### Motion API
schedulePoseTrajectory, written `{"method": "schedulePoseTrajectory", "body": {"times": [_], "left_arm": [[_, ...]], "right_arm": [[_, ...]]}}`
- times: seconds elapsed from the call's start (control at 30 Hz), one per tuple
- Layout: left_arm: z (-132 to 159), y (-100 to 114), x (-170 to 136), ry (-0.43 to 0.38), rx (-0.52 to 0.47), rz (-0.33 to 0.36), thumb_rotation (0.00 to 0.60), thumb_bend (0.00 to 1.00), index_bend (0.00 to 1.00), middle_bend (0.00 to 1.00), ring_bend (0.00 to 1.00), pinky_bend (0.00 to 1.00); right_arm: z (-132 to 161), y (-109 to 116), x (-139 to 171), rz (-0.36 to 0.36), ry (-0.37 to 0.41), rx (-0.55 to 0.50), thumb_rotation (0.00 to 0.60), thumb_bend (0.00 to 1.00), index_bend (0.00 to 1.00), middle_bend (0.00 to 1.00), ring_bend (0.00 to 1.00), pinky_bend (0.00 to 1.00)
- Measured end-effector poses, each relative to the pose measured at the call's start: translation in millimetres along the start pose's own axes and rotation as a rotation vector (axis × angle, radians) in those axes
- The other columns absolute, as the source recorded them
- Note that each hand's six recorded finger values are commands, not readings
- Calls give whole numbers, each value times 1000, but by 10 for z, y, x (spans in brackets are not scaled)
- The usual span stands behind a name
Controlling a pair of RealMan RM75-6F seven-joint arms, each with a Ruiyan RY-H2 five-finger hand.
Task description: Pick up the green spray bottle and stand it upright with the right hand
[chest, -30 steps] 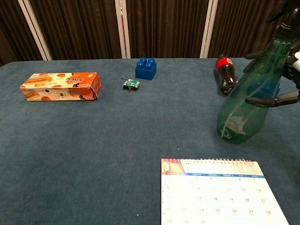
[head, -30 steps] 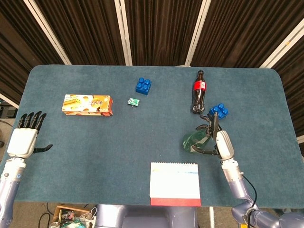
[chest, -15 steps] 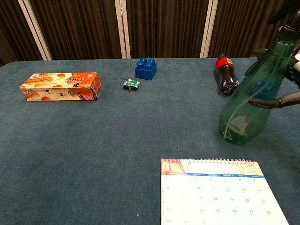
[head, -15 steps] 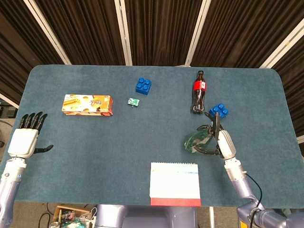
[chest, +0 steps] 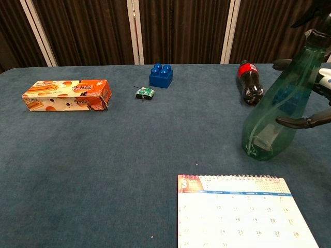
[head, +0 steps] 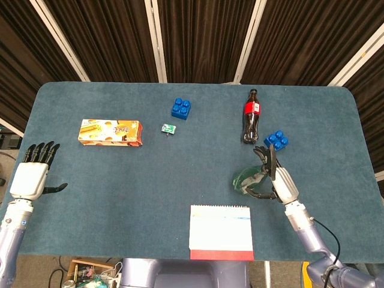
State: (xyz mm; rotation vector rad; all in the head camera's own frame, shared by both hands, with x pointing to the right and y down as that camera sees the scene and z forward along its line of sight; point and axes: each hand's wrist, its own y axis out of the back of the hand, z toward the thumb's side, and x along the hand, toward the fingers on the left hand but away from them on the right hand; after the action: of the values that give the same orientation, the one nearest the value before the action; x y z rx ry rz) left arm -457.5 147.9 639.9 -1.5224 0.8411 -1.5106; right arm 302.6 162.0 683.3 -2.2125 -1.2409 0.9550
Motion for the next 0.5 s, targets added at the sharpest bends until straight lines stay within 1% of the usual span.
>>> {"method": "schedulePoseTrajectory", "body": {"times": [0.33,0.5], "left_arm": [[-5,6,-5,2,-2,3,600,21,0,21,3,39],[-7,14,-13,4,-3,7,600,21,0,21,2,39]], "right_arm": [[32,89,61,-5,-7,30,600,84,0,0,0,0],[51,175,86,-17,-8,41,600,72,0,0,0,0]]}}
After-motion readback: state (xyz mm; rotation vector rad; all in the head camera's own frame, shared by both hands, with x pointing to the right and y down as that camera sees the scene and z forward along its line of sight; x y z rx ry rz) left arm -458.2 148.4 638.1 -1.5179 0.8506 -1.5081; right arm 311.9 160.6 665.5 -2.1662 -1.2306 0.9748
